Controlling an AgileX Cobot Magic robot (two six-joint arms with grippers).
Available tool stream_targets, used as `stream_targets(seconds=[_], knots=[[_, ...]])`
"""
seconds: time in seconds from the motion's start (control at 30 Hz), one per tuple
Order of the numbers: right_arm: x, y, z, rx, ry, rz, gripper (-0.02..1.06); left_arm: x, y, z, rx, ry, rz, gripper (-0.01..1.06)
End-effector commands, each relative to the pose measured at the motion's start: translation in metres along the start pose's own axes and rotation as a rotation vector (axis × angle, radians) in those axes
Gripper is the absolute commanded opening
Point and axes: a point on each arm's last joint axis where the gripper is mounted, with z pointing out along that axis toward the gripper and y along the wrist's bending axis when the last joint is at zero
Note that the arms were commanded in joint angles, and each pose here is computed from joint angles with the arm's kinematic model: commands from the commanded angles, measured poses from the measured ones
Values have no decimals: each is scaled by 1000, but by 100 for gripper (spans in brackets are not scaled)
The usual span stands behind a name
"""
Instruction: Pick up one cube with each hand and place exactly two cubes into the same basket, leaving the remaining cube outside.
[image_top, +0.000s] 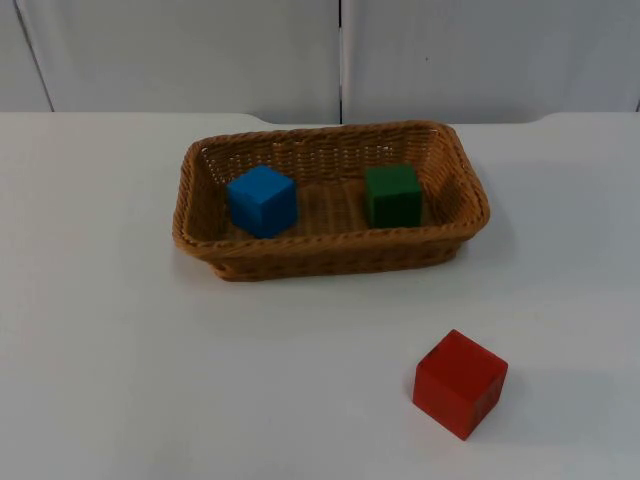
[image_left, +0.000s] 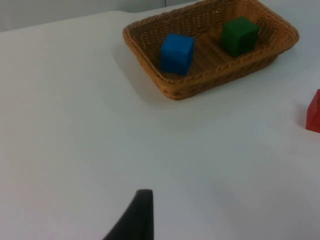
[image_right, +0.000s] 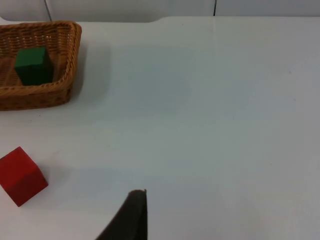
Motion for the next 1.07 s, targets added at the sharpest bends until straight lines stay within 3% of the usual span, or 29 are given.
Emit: stream_targets(seconds=[0.0, 0.33, 0.6, 1.03], knots=[[1, 0, 1, 3, -2, 6, 105, 0, 0, 0, -4, -14, -3, 105], [1, 0, 1, 3, -2, 6, 105, 0, 0, 0, -13, -14, -8, 105], [1, 0, 1, 3, -2, 6, 105, -1, 0, 1, -163, -22, -89, 105], [1, 0, 1, 3, -2, 6, 105, -1, -1, 2, -301, -29, -164, 105]])
